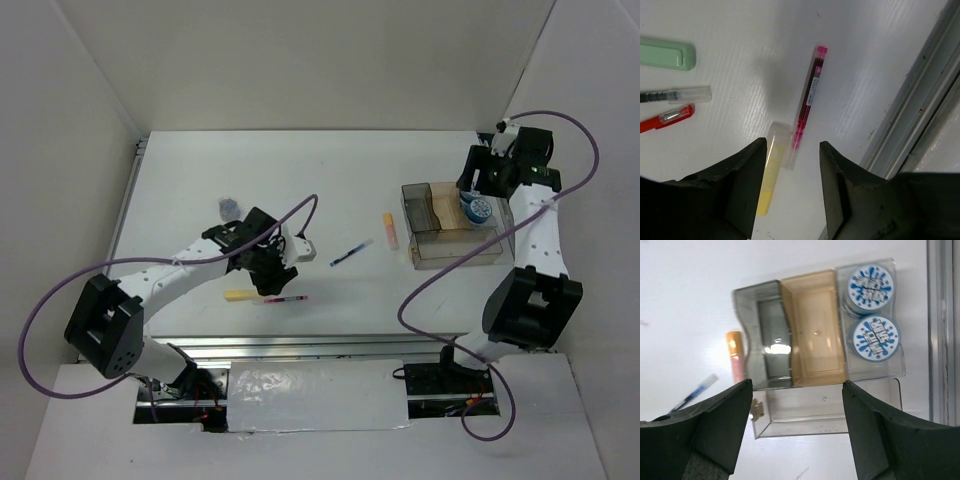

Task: Sort the stationery into containers
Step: Place the stationery in the storage box, then pick up the pen from the corner of the board.

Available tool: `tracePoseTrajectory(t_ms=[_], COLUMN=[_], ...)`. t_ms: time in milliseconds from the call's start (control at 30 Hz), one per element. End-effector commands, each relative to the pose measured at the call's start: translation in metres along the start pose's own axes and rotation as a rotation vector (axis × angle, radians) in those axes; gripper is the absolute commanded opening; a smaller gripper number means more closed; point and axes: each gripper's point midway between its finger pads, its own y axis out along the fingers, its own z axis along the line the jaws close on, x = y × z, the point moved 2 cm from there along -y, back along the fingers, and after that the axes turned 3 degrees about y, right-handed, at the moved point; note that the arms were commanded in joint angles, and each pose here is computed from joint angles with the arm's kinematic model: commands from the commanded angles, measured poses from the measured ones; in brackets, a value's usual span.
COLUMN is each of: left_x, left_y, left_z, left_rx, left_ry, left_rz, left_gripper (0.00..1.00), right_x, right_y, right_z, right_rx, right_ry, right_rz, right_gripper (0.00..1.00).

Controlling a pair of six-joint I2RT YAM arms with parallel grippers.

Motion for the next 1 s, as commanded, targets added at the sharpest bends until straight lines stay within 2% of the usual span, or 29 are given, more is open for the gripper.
tracePoseTrajectory(t_ms=[0,233,633,967], left_x=[-0.004,-0.008,-0.026,-0.035], left_y=[0.016,0.037,0.054,0.067], left_z=[0.012,0.016,0.001,-0.014], left_rx=[0.057,0.056,-0.012,-0.076], left_ry=[0.049,0.095,0.134,0.103], left_rz=[0.064,0.127,0.145,0.152], left_gripper=[0.58,0.51,0.50,0.47], right_x=[0.016,0.023,0.014,0.014], right_y=[-0.040,-0.083,-0.096,-0.129], right_z=[0.025,0.044,0.061,0.088], right_rx=[0.109,0.193,0.288,0.414], right_ry=[-0.057,-0.086,-0.103,-0.236], right_rz=[-0.066,-0.123,-0.114,-0.198], right_gripper=[0.79,0.79,0.78,0.78])
